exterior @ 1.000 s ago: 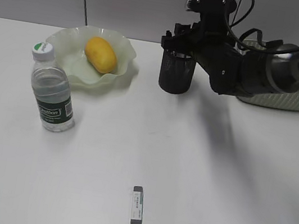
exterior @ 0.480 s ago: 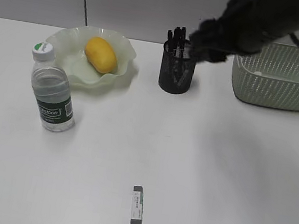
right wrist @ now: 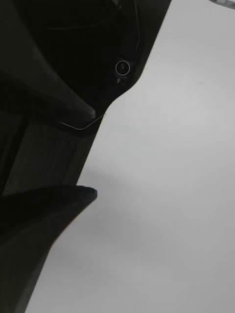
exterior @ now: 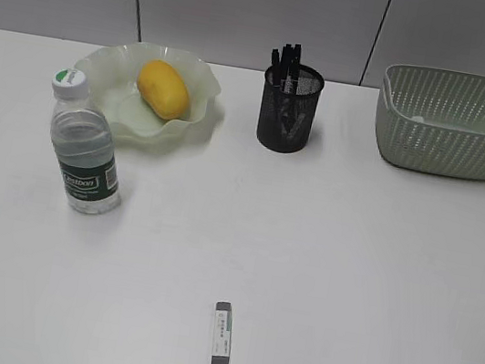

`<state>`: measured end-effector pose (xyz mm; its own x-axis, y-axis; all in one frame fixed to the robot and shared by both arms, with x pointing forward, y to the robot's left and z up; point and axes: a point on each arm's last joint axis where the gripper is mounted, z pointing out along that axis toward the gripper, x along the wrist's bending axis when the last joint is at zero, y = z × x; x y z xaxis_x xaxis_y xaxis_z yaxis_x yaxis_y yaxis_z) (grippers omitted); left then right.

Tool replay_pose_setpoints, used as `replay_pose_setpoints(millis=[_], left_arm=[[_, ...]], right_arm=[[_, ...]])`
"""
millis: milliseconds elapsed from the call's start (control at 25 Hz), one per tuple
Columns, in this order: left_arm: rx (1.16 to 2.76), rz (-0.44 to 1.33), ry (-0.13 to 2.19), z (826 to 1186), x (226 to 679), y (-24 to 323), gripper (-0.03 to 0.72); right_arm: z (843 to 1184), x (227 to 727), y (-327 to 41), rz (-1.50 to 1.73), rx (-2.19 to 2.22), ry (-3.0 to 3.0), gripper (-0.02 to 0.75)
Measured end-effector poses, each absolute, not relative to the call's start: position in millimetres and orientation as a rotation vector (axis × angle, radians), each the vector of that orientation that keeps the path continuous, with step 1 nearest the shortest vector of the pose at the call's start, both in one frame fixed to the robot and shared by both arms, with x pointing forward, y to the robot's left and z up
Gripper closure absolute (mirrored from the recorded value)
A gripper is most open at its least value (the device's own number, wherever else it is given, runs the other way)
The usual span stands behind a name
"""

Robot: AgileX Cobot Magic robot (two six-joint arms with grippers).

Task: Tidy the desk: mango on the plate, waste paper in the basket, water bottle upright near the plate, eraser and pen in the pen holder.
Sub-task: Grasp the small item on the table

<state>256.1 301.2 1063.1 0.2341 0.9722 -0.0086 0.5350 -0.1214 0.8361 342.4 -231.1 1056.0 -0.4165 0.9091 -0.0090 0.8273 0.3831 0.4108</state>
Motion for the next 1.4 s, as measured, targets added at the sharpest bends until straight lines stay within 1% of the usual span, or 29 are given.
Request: replay_pose_setpoints(millis=[120, 200, 360, 520, 600, 720, 800, 920, 1080, 1200, 1400], left_arm=[[1.896, 0.639, 1.407, 1062.5, 276.3, 289.6, 0.435], [1.943, 0.546, 1.403, 1066.1, 292.8, 278.8, 0.421], [1.968, 0.391, 1.403, 1075.8, 329.3, 257.8, 0.413], [2.004, 0.307, 1.409, 1076.2, 368.5, 237.6, 0.413], [2.05, 0.27, 1.375, 1070.4, 385.6, 221.5, 0.413], [2.101, 0.199, 1.293, 1064.1, 399.7, 185.9, 0.413], [2.156, 0.156, 1.26, 1054.7, 405.3, 156.2, 0.413], [2.239, 0.105, 1.271, 1031.4, 414.7, 109.7, 0.41], [2.3, 0.025, 1.357, 998.4, 427.8, 58.4, 0.351], [2.306, -0.01, 1.442, 975.7, 441.3, 33.4, 0.328], [2.285, -0.039, 1.585, 942.0, 459.6, 10.1, 0.324]], right_arm=[[1054.1, 313.1, -253.5, 0.665, 1.513, 2.337, 0.386], [1051.6, 300.1, -263.3, 0.773, 1.48, 2.288, 0.386], [1050.5, 280.3, -278.7, 0.927, 1.362, 2.216, 0.386], [1055.3, 266.9, -289.7, 1.044, 1.292, 2.133, 0.391], [1056.8, 260.3, -294.8, 1.102, 1.267, 2.092, 0.401], [1058.4, 248.8, -303.5, 1.198, 1.229, 2.018, 0.416], [1058.5, 243.6, -307.1, 1.242, 1.214, 1.986, 0.42], [1058.5, 237.9, -310.9, 1.29, 1.197, 1.953, 0.421], [1057.5, 236.3, -308.3, 1.323, 1.208, 1.974, 0.422], [1056.7, 236.0, -307.4, 1.33, 1.212, 1.983, 0.423], [1056.6, 235.9, -307.2, 1.332, 1.213, 1.984, 0.425]])
